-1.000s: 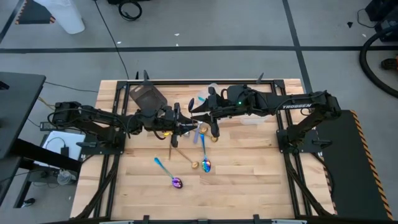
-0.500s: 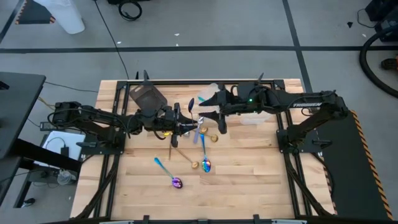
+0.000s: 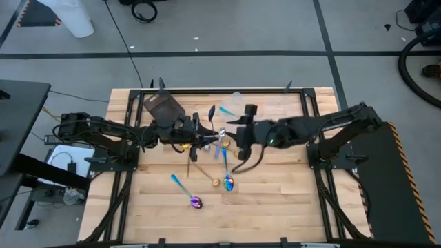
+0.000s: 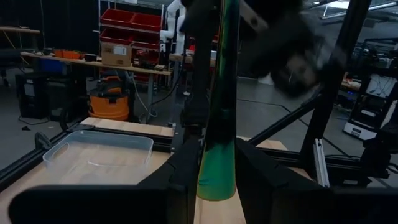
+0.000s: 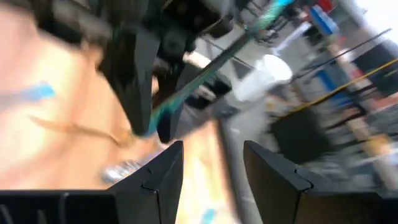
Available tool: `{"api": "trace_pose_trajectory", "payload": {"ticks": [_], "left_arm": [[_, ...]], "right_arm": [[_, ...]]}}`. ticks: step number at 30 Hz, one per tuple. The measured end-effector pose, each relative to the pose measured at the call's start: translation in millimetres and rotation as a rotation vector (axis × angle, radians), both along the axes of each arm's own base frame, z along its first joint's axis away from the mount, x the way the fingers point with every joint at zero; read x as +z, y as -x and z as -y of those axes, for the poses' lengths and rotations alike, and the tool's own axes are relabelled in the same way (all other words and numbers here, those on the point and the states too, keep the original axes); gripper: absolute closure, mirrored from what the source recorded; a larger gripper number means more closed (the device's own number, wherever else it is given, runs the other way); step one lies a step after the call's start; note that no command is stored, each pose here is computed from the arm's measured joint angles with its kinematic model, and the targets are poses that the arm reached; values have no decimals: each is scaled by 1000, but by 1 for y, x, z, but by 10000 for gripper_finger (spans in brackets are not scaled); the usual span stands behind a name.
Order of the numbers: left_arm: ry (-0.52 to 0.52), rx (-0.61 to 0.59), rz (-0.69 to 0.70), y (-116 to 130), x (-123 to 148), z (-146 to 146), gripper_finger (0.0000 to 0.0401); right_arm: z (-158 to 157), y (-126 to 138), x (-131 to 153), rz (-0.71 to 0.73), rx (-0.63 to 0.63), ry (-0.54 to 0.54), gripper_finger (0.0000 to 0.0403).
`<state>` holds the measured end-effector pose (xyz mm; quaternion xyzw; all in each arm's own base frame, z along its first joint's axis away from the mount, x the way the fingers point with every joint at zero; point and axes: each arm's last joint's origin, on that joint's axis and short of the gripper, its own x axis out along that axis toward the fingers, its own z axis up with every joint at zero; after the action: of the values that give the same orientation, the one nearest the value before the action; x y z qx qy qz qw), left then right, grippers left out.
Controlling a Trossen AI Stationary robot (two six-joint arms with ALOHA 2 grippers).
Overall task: Sort silverware by color (type)
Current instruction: Put the blue spoon into the left transparent bin
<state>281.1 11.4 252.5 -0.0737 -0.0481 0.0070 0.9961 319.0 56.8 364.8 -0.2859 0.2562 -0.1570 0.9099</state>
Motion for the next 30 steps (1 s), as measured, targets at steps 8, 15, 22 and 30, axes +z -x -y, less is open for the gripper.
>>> {"api": "trace_pose_trajectory", "payload": {"ticks": [8, 15, 22, 30], "left_arm": [[57, -5, -6, 0, -1, 0, 312], [110, -9, -34, 0, -3, 0, 312], [241, -45, -40, 0, -4, 1, 312], [322, -86, -99, 0, -9, 2, 312]], "right_arm": [[-19, -20, -30, -300, 17, 503, 227], [-30, -32, -41, -457, 7, 794, 241], [-47, -33, -35, -501, 57, 966, 259], [-50, -35, -33, -535, 172, 1070, 261]]}}
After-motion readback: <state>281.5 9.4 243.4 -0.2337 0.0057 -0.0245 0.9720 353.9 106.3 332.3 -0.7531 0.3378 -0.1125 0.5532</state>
